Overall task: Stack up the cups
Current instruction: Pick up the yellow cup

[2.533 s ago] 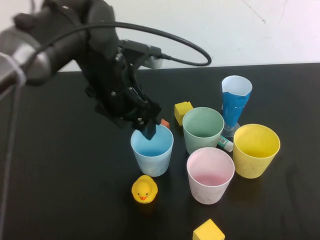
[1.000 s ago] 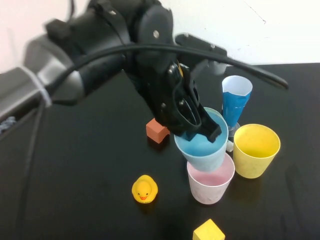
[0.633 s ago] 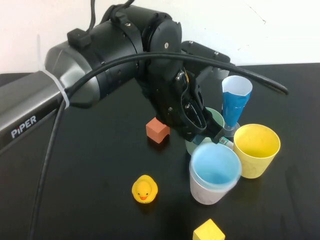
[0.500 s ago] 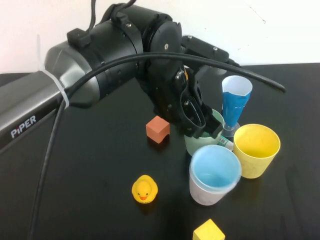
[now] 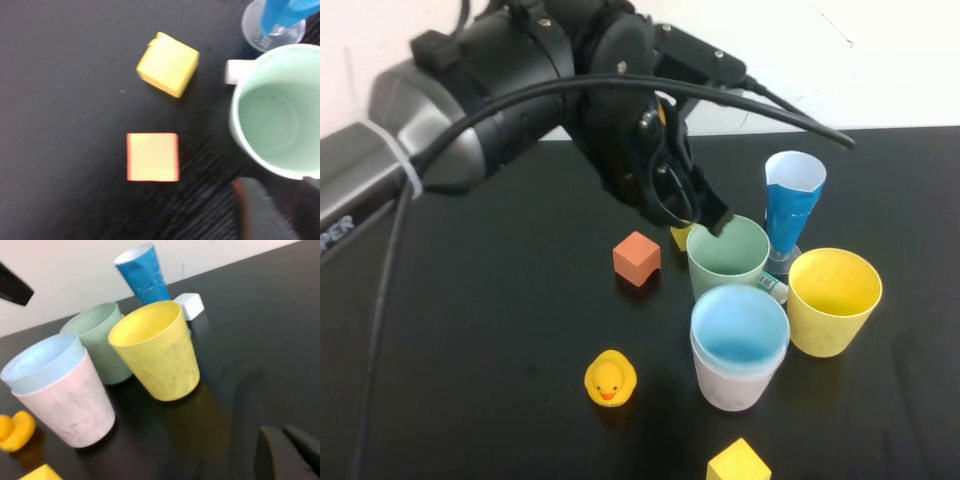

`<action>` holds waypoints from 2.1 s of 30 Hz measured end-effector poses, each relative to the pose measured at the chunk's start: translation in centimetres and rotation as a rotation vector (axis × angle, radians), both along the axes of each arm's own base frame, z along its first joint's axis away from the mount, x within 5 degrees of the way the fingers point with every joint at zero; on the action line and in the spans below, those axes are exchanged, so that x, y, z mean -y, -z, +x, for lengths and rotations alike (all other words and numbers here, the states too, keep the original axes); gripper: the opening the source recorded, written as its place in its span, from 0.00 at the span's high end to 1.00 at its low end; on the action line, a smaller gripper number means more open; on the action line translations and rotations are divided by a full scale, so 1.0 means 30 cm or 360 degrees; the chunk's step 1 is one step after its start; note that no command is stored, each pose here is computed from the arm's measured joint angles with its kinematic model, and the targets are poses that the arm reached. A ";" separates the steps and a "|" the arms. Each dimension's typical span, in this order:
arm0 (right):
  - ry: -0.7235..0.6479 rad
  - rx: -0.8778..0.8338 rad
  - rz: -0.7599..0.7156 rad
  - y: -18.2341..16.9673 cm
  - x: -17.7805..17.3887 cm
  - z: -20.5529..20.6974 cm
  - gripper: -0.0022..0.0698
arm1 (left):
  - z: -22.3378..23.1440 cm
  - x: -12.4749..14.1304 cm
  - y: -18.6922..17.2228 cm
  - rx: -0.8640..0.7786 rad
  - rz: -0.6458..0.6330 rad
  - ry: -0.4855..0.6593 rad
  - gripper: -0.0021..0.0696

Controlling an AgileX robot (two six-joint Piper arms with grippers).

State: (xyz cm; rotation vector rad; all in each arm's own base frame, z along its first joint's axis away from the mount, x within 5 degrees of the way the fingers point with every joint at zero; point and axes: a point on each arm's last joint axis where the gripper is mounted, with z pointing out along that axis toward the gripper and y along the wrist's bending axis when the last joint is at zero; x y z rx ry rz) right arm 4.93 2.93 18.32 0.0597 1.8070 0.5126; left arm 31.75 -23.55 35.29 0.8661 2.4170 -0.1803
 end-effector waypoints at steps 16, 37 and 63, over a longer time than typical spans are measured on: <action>-0.0680 -0.0261 -0.0778 -0.381 -0.045 0.163 0.97 | -0.312 -0.252 -0.069 0.0254 -0.0120 0.0024 0.97; -0.1342 -0.0799 -0.1333 -0.615 -0.190 0.631 0.97 | -0.764 -0.571 0.116 0.0320 -0.0397 -0.0088 0.97; -0.1305 -0.1260 -0.1457 -0.364 -0.350 0.974 0.32 | -0.766 -0.585 0.119 0.0359 -0.0329 -0.0080 0.97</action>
